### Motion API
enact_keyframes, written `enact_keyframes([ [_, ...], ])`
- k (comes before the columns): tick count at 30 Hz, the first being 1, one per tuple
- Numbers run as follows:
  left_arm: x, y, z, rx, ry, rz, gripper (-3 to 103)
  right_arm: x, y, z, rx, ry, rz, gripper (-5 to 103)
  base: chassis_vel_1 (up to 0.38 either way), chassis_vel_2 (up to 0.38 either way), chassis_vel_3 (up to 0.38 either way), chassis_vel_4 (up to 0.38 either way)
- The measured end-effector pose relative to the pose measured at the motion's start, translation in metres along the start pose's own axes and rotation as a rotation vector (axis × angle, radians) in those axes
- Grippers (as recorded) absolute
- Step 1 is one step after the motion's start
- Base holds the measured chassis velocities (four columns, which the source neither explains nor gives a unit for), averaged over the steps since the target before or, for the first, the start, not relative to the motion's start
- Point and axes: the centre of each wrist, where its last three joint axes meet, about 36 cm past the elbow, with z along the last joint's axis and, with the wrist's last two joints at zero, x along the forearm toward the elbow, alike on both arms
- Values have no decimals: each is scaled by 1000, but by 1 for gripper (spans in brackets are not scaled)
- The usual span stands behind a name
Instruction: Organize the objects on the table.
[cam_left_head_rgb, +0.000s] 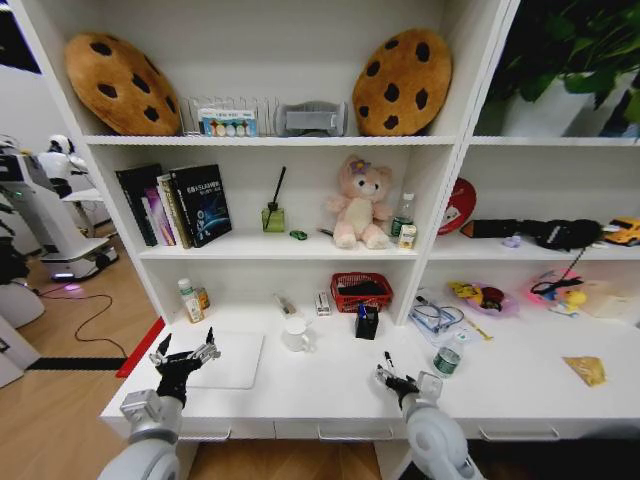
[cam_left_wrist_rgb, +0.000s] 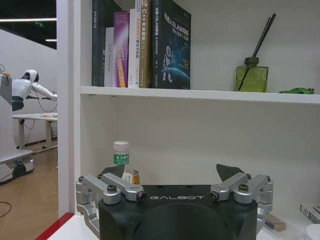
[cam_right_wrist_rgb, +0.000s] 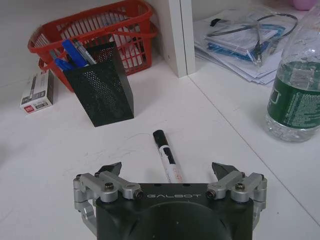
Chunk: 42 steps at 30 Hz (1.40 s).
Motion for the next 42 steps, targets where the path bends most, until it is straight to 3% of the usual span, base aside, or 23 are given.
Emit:
enact_keyframes([
  [10,0,0,0,0,0,0,100,-27,-29,-48,100,32,18,102,0,0,0,0],
  [17,0,0,0,0,0,0,100,-48,-29,-66,136,17,-78,89,0,0,0,0],
  [22,0,0,0,0,0,0,100,-55,-21,-64,145,23,-107,85,0,0,0,0],
  [25,0,0,0,0,0,0,100,-60,-18,-59,142,37,-107,70,0,0,0,0],
  [27,0,0,0,0,0,0,100,-61,-18,-57,143,40,-103,70,0,0,0,0],
  [30,0,0,0,0,0,0,100,-64,-20,-52,150,47,-97,56,0,0,0,0],
  [42,0,0,0,0,0,0,100,-74,-19,-43,152,65,-96,50,0,0,0,0],
])
